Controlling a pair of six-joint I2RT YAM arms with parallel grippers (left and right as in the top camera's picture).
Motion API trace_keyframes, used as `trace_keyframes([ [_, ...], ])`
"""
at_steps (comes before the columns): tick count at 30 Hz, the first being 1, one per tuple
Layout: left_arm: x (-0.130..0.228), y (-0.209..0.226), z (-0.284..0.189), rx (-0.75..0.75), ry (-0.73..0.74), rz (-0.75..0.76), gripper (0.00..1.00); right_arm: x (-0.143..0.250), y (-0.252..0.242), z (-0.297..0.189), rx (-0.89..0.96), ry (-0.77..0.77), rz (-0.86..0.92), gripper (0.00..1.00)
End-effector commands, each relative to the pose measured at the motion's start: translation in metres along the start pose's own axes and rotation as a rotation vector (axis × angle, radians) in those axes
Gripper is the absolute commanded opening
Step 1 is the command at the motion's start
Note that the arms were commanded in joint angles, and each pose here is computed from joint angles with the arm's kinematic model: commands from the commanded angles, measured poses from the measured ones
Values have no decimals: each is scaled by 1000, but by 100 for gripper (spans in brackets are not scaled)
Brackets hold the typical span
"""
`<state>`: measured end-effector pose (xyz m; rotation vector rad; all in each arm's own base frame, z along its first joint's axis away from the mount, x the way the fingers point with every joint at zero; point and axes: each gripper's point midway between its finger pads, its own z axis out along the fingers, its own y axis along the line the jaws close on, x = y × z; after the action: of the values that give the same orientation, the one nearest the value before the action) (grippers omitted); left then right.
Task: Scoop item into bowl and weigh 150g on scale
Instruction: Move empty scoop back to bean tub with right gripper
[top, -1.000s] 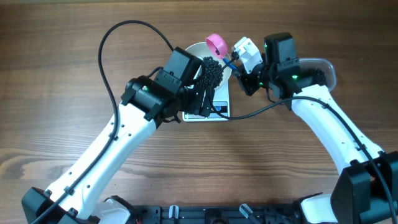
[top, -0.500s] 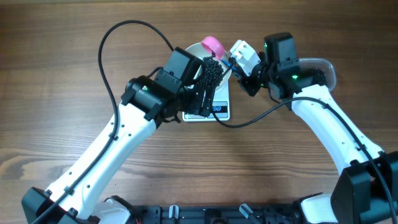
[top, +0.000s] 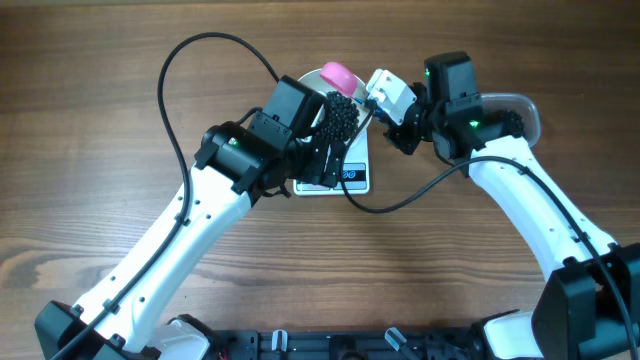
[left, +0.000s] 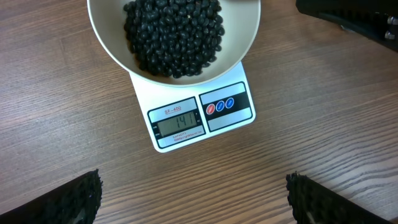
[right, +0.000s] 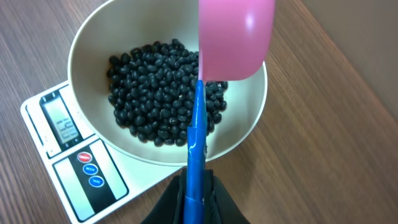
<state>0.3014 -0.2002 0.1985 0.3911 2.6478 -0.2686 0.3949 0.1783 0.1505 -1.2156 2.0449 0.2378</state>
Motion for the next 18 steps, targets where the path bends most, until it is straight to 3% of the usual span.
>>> trace_keyframes([
  [1, -6, -1, -9, 1, -30, 15, 100, -17, 3, -10, -21, -59, 216, 4],
  [9, -6, -1, -8, 1, -30, 15, 100, -32, -37, -45, 96, -177, 422, 4],
  [18, -6, -1, -8, 1, -30, 15, 100, 52, -114, -134, 390, -100, 634, 4],
])
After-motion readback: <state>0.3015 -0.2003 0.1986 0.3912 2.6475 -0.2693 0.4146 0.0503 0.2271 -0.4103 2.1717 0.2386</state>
